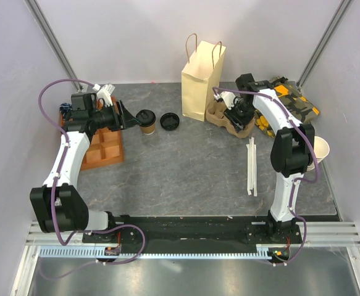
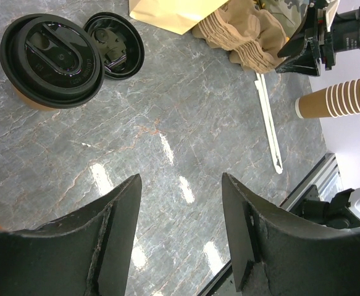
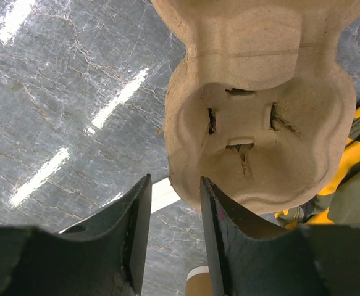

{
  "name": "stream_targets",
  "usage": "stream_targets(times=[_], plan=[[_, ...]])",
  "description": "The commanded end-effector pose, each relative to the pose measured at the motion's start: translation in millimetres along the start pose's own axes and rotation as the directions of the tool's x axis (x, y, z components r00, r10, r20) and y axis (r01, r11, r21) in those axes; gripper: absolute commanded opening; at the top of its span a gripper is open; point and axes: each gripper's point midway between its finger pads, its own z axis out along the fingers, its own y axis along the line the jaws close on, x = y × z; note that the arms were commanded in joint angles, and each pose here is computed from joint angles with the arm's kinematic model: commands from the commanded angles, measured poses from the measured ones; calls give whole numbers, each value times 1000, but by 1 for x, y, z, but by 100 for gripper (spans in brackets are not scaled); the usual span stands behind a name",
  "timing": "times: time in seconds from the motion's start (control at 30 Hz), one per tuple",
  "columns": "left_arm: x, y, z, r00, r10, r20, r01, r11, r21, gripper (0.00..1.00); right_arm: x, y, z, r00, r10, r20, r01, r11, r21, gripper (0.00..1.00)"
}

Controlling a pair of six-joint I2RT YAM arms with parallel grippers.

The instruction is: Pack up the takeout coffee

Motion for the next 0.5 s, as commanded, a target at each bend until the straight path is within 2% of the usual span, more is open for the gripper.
stream_targets(times=[0.0,0.27,0.47], plan=[[-15,-5,-4,998,54,33,-54,999,5,62,-7,-7,-2,1000,-21,18,20,999,27,43],[-13,0,-4,998,52,31,-51,999,-16,62,-5,-11,1,1000,-17,13,17,1000,26,37],[-13,0,-4,998,51,33,-50,999,-17,62,-1,-14,4,1000,-6,6,5,1000,24,36]])
